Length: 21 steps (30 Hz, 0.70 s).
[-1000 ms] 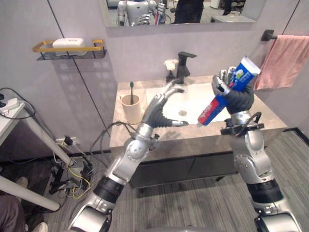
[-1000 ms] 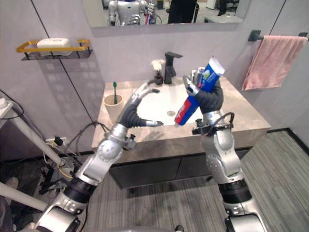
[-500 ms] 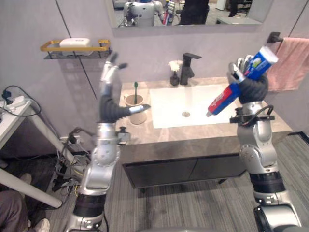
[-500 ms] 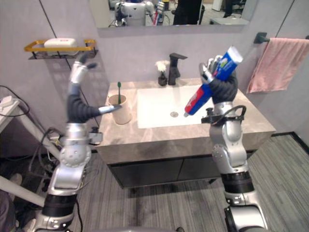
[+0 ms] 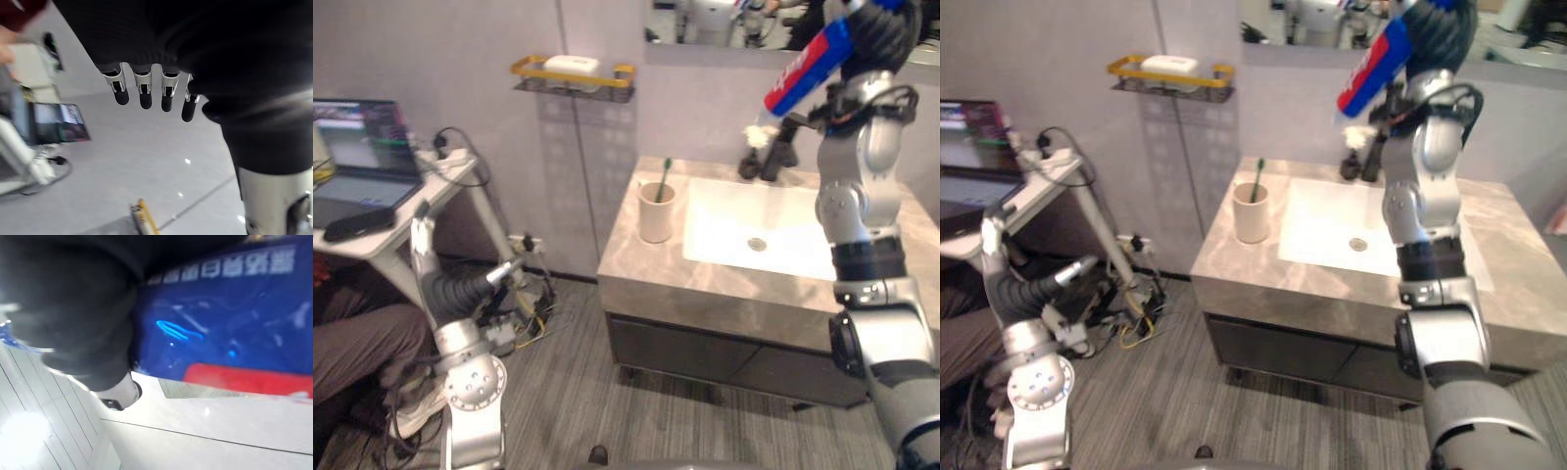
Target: Organize washtable
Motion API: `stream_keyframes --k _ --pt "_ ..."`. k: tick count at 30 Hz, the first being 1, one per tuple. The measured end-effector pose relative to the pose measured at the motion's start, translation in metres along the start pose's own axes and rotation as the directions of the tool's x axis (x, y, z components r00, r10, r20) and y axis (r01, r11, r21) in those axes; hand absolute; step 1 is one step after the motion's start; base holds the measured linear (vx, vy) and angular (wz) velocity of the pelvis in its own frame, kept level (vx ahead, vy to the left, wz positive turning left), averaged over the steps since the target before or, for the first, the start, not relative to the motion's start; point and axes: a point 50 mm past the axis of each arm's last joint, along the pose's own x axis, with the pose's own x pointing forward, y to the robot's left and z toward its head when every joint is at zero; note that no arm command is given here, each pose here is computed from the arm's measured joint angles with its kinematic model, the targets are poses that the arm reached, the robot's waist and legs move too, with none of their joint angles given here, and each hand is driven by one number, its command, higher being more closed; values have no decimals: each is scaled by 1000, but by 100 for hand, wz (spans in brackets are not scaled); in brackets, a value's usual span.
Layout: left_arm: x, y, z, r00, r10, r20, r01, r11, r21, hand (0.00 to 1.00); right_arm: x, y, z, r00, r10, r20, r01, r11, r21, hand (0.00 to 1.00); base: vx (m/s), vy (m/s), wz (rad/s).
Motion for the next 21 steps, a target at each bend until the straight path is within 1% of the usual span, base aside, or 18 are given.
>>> stream_keyframes --k 1,3,4,6,8,10,11,13,16,21 --pt "-4 -1 -7 999 -8 -39 8 1000 4 0 3 0 1 1000 -3 2 3 1000 -6 100 -22 1 50" --pt "-25 -4 -40 976 -66 -207 71 997 16 0 11 5 2 1000 5 -6 -5 1000 -2 100 -25 11 39" --pt "-31 -5 -49 963 -85 -255 93 995 21 0 12 6 3 1000 7 -3 -7 1000 5 100 -28 17 26" --pt "-53 -7 -77 901 -140 -410 163 986 22 0 17 11 3 1000 11 -8 -11 999 36 100 -36 15 20" --pt "-69 -12 -90 851 -195 -488 223 975 -1 0 18 12 2 1000 10 -13 -9 999 45 100 -33 7 8" --pt "-85 -22 -103 782 -293 -550 331 943 -33 0 18 12 2 1000 7 -16 -6 999 51 100 -22 -6 16" --pt "-90 -25 -106 762 -319 -564 360 932 -41 0 18 13 1 1000 8 -17 -7 999 51 100 5 4 14" --pt "-106 -33 -117 686 -382 -619 435 898 -71 0 18 16 0 1000 7 -23 -6 999 54 100 16 -5 7" --pt "-118 -38 -123 629 -421 -653 475 874 -105 0 18 20 -2 999 6 -32 -4 998 65 100 17 -18 10" --pt "-123 -41 -129 591 -437 -678 488 863 -131 0 18 19 -2 999 -7 -34 9 998 60 100 8 -8 2"
